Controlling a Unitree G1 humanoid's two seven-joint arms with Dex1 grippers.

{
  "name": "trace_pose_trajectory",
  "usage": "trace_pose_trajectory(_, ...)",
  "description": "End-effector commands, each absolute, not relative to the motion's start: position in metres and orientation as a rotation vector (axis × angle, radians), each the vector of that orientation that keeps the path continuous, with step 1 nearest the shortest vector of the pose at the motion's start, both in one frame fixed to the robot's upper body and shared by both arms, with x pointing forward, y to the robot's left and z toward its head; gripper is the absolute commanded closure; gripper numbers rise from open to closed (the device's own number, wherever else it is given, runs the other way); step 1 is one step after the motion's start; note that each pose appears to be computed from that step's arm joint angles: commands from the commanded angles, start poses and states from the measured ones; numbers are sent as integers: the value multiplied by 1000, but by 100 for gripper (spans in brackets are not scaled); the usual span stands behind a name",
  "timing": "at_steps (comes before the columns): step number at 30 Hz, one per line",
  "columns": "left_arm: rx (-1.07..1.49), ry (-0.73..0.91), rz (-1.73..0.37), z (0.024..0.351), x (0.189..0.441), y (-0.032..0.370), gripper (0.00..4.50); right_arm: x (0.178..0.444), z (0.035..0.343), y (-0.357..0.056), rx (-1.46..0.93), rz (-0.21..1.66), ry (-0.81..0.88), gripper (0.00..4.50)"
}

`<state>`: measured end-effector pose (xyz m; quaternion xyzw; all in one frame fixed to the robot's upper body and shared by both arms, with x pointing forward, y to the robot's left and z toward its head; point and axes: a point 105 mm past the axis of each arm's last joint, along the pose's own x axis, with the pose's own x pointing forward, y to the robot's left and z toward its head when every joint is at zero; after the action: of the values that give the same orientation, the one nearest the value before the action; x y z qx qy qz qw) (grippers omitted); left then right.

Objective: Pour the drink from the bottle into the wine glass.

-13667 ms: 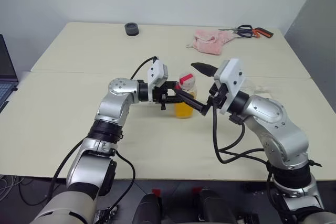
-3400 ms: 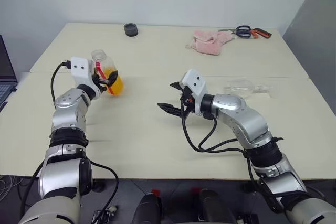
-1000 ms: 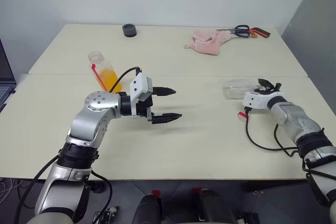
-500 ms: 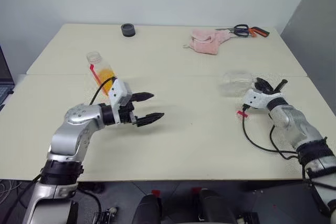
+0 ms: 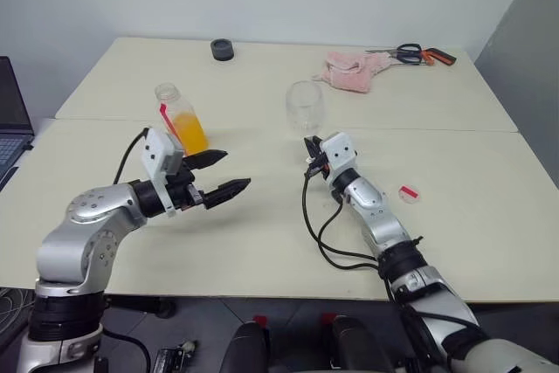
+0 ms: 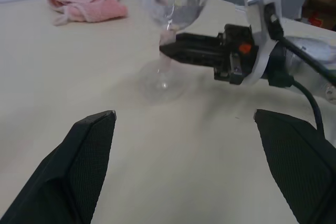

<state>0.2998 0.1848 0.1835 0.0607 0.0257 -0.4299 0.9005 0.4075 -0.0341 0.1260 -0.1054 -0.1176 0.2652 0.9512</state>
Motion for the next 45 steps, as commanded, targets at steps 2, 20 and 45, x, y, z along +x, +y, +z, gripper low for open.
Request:
trace_pose_trajectory(2,181,-15,-925,209,289,180,0,414,131,-37,-224,531,-281,440)
trace_pose_trajectory(20,255,-100,-915,243,295,183,0,416,114,-37,-178,574,-208,233)
trace_pose_trajectory(45,229,-155,-883,243,301,179,0,395,96,-55,-148,662,-112,4)
